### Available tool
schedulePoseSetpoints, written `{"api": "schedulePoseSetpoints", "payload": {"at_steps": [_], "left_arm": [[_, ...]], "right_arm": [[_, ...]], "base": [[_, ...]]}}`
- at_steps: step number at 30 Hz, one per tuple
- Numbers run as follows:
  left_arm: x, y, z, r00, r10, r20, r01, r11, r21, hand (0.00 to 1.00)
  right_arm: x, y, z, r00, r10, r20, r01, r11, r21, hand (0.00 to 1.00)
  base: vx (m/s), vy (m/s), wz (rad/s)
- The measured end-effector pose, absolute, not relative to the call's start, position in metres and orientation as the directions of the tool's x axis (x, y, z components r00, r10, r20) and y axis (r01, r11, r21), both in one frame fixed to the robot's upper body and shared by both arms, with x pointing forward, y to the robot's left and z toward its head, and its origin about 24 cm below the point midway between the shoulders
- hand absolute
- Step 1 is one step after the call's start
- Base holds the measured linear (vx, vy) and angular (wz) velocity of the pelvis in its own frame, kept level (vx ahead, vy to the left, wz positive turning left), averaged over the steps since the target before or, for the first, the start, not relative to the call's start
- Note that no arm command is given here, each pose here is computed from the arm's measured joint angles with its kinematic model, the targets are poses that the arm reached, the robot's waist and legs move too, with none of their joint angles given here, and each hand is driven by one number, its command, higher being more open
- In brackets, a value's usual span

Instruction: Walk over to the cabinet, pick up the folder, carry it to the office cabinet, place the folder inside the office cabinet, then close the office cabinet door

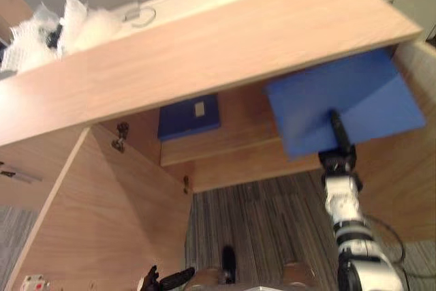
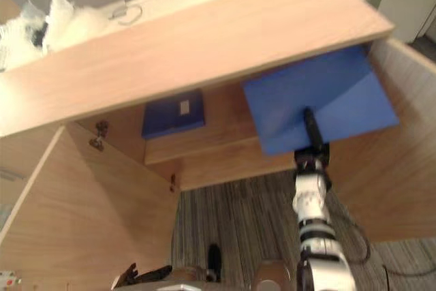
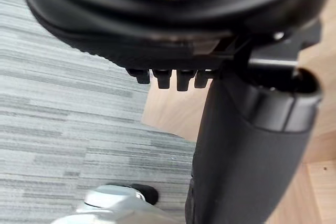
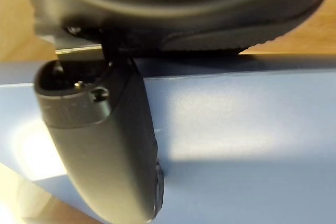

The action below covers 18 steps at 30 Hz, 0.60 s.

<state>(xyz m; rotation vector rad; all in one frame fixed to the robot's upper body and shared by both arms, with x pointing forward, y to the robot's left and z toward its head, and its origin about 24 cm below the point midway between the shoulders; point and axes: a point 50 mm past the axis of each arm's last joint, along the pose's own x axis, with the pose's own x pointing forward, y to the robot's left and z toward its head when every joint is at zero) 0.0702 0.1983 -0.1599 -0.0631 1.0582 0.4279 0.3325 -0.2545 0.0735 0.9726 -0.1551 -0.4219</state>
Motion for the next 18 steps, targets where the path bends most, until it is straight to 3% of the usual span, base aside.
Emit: {"api": "schedulePoseSetpoints", "payload": {"at_steps": [2,7,13,18], "left_arm": [[0.075,0.196,-0.159,0.427,0.308,-0.85,-0.401,0.907,0.127,1.0],[0.077,0.191,-0.159,0.428,0.298,-0.853,-0.419,0.902,0.104,1.0],[0.089,0.187,-0.157,0.446,0.289,-0.847,-0.412,0.907,0.092,1.0],[0.092,0.184,-0.157,0.451,0.276,-0.848,-0.396,0.914,0.087,1.0]], "right_arm": [[0.355,-0.253,0.123,0.913,-0.404,0.052,0.176,0.508,0.843,0.0],[0.373,-0.248,0.182,0.899,-0.402,0.177,0.049,0.493,0.869,0.0],[0.371,-0.273,0.25,0.831,-0.47,0.296,-0.052,0.464,0.884,0.0],[0.371,-0.274,0.291,0.793,-0.486,0.367,-0.137,0.444,0.885,0.0]], "base": [[-0.18,0.015,0.1],[-0.18,0.03,0.14],[-0.14,0.042,0.22],[-0.09,0.029,0.1]]}}
